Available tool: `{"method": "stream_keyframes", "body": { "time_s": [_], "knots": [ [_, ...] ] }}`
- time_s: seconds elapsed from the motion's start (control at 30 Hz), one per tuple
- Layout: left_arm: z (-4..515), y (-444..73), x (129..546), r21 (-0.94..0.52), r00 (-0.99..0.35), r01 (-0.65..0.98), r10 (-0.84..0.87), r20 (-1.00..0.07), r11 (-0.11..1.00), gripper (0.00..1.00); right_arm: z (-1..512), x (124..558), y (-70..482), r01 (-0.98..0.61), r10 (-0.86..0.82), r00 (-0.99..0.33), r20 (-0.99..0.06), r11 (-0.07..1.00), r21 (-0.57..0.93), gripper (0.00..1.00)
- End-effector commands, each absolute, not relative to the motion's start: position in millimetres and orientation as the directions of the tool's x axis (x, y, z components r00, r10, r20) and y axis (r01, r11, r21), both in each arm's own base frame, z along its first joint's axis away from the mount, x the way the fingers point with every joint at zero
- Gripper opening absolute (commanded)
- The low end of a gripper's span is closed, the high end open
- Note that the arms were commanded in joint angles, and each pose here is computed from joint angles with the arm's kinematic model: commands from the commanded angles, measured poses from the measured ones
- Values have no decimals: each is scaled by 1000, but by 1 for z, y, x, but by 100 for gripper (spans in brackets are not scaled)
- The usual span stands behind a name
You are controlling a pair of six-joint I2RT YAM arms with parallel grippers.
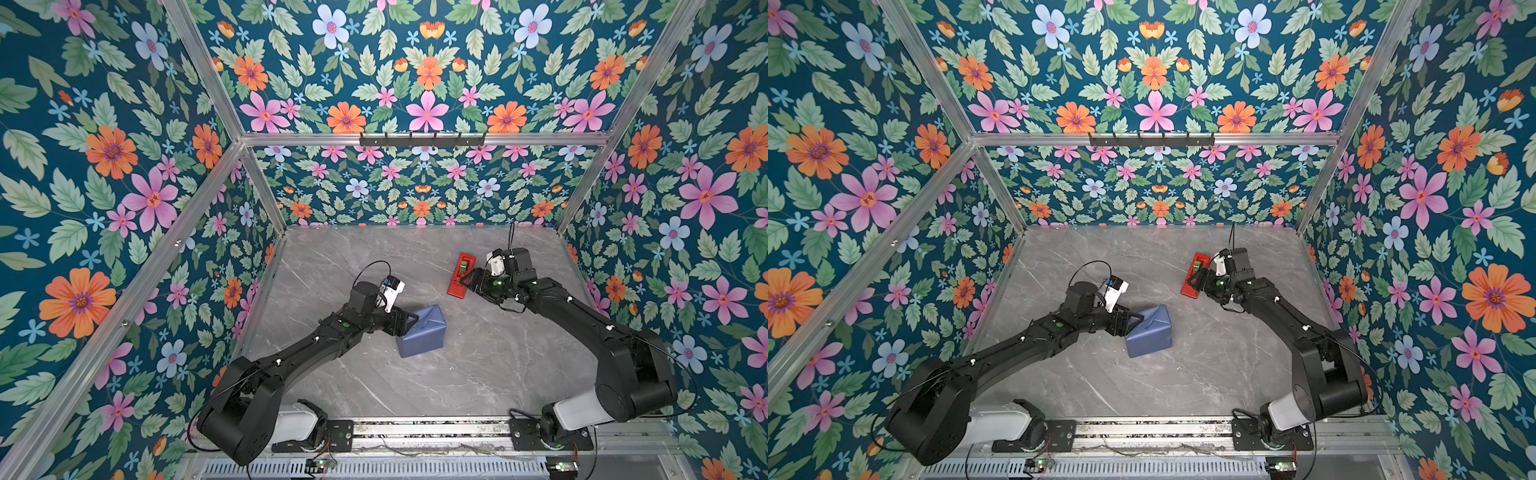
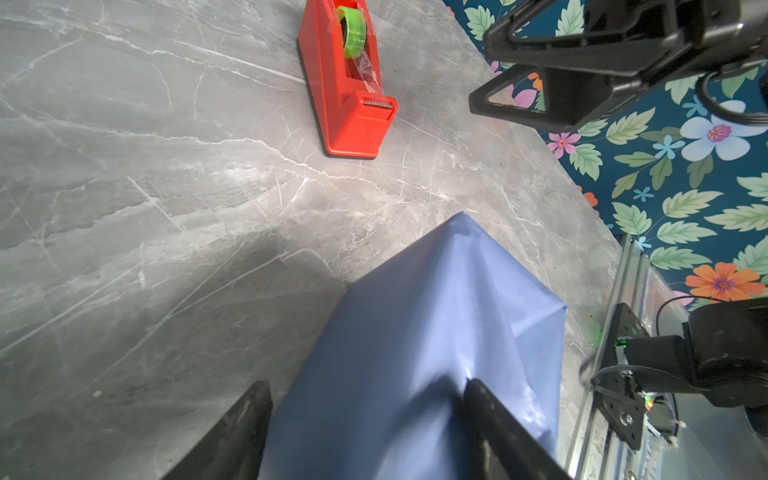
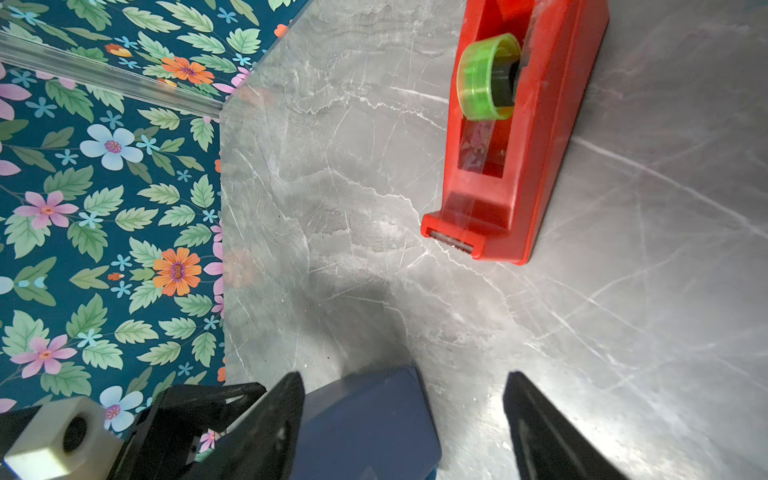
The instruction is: Wrap the gift box in paper
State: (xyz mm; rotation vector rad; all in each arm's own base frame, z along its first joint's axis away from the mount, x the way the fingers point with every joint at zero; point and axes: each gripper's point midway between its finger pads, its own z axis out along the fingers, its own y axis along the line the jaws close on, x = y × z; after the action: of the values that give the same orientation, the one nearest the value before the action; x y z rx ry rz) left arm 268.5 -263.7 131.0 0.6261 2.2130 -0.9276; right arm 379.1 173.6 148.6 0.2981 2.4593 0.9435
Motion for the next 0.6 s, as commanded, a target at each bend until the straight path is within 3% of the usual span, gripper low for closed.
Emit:
{"method": "stream_keyframes", "body": {
  "time_s": [0.0, 0.57],
  "knots": [
    [117, -259, 262, -455, -717, 603, 196, -669, 655, 74, 144, 386, 169, 56, 385, -859, -339, 727, 684, 74],
    [117, -260, 260, -464, -719, 604, 193, -667, 648, 73, 107, 440, 178, 77, 376, -893, -246, 668, 740, 51]
  ]
}}
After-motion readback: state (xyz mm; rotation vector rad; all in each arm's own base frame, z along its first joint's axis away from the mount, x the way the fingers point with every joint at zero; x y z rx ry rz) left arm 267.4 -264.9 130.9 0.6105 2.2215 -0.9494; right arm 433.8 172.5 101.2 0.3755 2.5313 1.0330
